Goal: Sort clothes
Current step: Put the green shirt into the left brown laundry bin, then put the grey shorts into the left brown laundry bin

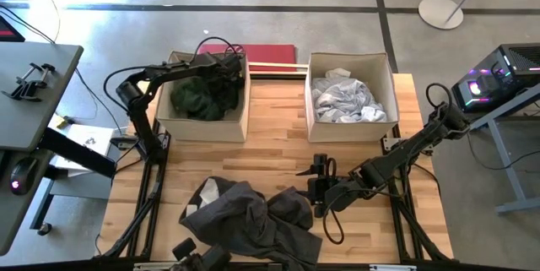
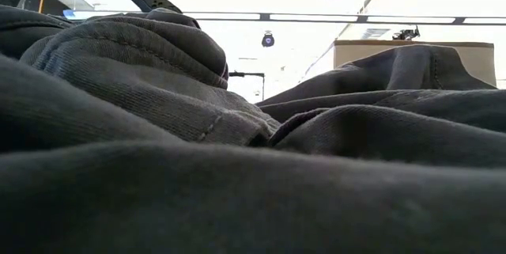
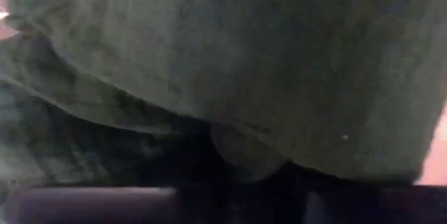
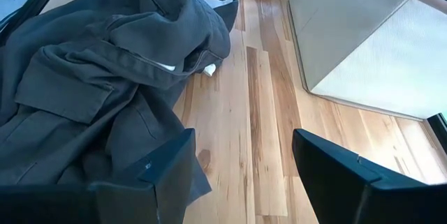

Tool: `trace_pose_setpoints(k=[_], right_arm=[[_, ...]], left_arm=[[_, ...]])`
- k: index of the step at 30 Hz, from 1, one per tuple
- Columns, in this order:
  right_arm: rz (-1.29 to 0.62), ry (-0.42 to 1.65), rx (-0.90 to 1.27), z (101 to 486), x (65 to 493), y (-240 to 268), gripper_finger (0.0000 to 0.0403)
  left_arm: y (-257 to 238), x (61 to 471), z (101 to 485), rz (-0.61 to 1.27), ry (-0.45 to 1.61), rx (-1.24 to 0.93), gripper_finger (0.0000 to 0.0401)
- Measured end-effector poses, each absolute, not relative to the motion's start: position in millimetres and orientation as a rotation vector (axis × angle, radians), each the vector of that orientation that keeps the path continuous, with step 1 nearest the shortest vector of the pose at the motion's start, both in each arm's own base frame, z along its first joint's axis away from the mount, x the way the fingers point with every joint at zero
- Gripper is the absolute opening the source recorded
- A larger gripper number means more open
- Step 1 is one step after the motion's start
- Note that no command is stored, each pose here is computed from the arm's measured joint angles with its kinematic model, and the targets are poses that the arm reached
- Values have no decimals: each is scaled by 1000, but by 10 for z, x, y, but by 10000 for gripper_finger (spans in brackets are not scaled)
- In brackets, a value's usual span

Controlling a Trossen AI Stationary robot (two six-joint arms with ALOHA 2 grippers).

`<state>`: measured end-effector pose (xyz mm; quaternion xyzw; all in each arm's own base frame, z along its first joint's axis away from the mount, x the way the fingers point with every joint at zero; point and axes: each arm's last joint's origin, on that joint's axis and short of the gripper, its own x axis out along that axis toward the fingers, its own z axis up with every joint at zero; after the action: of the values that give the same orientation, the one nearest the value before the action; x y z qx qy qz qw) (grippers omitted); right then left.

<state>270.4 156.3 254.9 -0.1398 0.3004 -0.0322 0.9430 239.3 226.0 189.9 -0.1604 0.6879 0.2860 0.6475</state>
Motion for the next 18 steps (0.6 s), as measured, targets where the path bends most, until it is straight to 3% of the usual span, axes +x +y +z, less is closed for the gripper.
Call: trace_pose_setpoints(k=[9,18], right_arm=[[-66,617,-289,2545,2702,1560,227],[-85,599,-252,2561,2738,1525,227]], left_arm=[[2333,2275,2194,683,1454,-415,217],[1928,1997,3315,774,1173,-342,226]])
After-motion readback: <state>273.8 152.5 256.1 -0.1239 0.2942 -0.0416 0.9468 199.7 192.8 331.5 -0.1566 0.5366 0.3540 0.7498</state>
